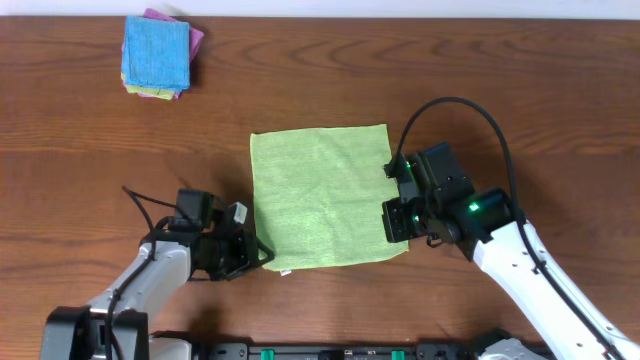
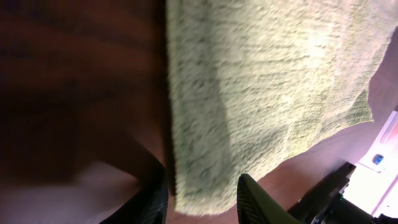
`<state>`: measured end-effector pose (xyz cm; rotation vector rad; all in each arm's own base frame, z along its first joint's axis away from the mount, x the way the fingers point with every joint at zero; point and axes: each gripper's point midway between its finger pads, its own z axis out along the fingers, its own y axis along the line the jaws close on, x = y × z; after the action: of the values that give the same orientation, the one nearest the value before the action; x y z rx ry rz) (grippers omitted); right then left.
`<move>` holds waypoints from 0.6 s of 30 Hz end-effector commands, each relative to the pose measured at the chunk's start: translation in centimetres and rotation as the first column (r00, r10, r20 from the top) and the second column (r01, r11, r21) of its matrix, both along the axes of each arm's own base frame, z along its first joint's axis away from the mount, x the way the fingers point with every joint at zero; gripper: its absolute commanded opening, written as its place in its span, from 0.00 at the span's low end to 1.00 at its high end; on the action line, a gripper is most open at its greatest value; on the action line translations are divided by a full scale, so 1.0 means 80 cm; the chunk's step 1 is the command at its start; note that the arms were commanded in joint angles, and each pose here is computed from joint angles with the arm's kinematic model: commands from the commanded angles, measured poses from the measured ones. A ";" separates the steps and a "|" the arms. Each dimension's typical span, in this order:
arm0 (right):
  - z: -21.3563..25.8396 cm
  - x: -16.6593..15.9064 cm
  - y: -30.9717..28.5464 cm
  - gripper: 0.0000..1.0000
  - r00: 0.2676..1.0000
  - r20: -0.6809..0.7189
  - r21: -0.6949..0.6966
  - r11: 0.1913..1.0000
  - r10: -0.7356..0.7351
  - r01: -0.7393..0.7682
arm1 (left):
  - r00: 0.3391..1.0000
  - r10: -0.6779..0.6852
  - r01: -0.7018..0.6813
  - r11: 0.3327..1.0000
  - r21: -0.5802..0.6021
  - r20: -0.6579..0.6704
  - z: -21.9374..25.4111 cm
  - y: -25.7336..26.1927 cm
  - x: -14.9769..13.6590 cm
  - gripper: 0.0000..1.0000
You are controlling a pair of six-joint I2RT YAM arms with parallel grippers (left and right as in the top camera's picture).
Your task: Fold the cloth
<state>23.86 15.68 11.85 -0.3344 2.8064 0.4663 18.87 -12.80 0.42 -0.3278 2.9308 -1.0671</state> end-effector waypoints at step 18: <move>0.002 0.000 0.000 0.02 1.000 0.011 0.004 1.000 0.010 -0.010 | 0.994 -0.007 0.015 0.998 0.068 -0.112 -0.018 0.002 -0.032 0.36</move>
<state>23.88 15.69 11.86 -0.3345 2.8056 0.4666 17.22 -13.66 0.39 -0.3472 3.0029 -1.0897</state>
